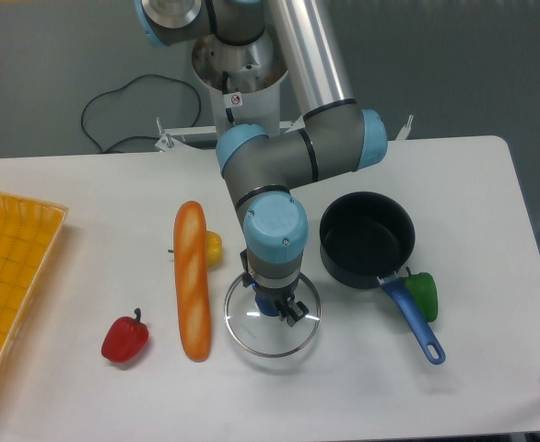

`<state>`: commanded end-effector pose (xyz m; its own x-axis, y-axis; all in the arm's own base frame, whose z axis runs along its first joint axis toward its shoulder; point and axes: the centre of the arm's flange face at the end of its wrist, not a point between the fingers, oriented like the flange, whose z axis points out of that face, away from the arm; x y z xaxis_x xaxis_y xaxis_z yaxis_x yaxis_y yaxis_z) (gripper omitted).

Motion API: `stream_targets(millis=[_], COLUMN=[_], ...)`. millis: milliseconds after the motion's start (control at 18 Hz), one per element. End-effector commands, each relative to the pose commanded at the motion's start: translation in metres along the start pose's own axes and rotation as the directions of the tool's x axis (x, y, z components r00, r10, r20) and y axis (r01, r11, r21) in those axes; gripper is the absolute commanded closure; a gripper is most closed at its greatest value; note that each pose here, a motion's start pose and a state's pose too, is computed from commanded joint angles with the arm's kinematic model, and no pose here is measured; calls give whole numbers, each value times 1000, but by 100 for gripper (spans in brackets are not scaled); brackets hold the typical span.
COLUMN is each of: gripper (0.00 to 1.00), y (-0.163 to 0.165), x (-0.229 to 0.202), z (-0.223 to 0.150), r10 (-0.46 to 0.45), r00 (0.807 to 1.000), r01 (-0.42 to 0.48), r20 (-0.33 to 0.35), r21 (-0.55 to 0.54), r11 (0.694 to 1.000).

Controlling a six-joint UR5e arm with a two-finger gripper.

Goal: Place the lid on the table
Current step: 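Lower the glass lid flat onto the table beside the baguette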

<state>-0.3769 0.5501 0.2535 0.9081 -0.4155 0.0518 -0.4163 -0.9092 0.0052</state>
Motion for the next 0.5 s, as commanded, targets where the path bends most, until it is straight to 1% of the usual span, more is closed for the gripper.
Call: stream_targets(millis=[500], gripper=[41], y=[-1], x=[-1], z=[9], r10=[3], r00=[1000], r01=[-3], r20=[-13], r21=[-6], r11=[1000])
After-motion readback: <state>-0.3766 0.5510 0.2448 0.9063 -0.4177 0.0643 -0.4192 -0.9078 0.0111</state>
